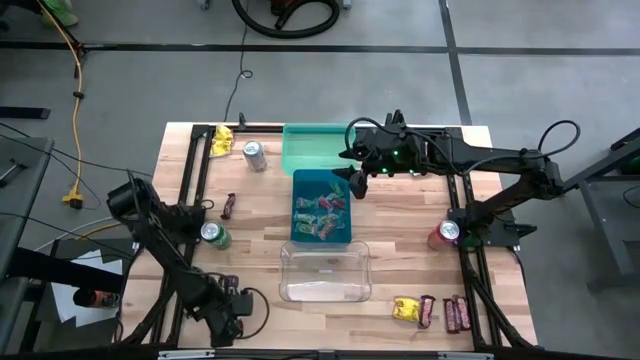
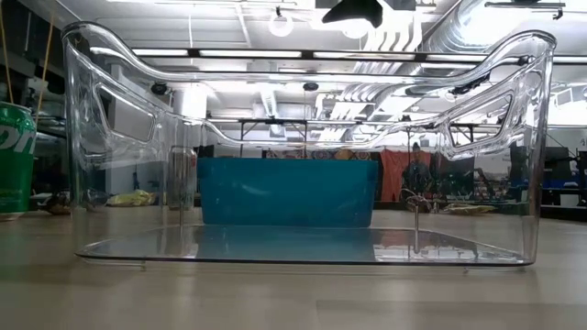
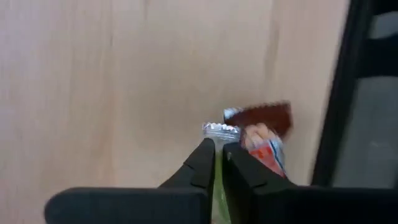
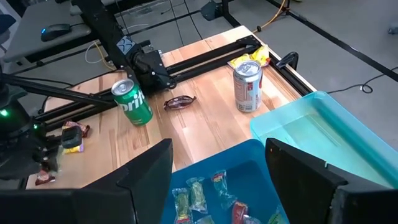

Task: Sort candy
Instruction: Put the green candy into the blue bin

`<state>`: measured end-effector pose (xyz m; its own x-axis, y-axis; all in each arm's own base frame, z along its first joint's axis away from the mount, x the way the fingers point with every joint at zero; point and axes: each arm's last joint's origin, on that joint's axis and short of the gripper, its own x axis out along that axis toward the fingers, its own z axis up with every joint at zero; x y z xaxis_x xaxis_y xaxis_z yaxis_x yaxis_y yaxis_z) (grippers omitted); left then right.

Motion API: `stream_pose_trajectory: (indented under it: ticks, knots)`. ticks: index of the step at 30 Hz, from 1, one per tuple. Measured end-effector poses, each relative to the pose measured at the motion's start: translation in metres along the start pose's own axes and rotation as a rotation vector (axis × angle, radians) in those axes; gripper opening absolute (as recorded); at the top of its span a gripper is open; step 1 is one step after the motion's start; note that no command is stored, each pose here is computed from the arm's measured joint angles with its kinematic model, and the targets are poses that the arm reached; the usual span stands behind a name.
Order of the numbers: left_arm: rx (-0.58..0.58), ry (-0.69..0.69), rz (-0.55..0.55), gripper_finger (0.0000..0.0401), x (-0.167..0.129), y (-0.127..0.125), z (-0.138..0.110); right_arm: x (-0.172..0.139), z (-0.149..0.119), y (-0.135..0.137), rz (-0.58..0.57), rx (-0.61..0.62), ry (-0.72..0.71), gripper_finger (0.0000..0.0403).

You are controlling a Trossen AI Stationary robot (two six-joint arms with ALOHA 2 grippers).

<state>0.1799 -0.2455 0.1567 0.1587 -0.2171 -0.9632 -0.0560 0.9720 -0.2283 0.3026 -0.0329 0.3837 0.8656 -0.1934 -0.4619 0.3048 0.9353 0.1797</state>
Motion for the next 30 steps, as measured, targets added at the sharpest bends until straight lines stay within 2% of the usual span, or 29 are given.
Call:
stream_pose_trajectory:
  ticks: [3, 6, 8, 10, 12, 15, 18, 21, 23, 27, 30]
  knots:
    - [0.019, 0.024, -0.067, 0.0009, -0.022, 0.004, 0.003, 0.0, -0.001, 0.0, -0.002, -0.001, 0.009, 0.0252]
    - [0.021, -0.028, -0.123, 0.0002, -0.06, 0.018, 0.008, 0.0, -0.001, 0.0, -0.002, -0.001, 0.011, 0.0252]
    - [-0.003, -0.142, -0.13, 0.0002, -0.091, 0.034, 0.014, 0.0, -0.001, 0.0, -0.002, -0.001, 0.01, 0.0252]
    - [-0.043, -0.319, -0.118, 0.0001, -0.122, 0.055, 0.022, 0.0, -0.001, 0.0, -0.002, -0.005, 0.01, 0.0252]
    - [-0.076, -0.527, -0.053, 0.0001, -0.15, 0.078, 0.029, 0.0, -0.001, 0.0, -0.002, -0.001, 0.01, 0.0252]
    - [-0.073, -0.845, 0.143, 0.0, -0.185, 0.11, 0.045, 0.0, -0.001, 0.0, -0.002, 0.0, 0.01, 0.0252]
    - [-0.029, -0.993, 0.297, 0.0, -0.204, 0.141, 0.07, 0.0, 0.0, -0.001, -0.02, 0.007, -0.001, 0.0252]
    - [-0.003, -1.025, 0.312, 0.0, -0.206, 0.171, 0.098, 0.0, 0.001, -0.002, -0.06, 0.022, -0.027, 0.0252]
    - [-0.003, -0.999, 0.31, 0.0, -0.198, 0.19, 0.116, 0.0, 0.002, -0.002, -0.075, 0.024, -0.035, 0.0252]
    - [0.0, -0.901, 0.27, 0.0, -0.165, 0.221, 0.149, 0.0, 0.002, -0.002, -0.081, 0.022, -0.037, 0.0252]
    - [0.028, -0.834, 0.203, 0.0, -0.132, 0.235, 0.17, 0.0, 0.002, -0.002, -0.082, 0.022, -0.037, 0.0252]
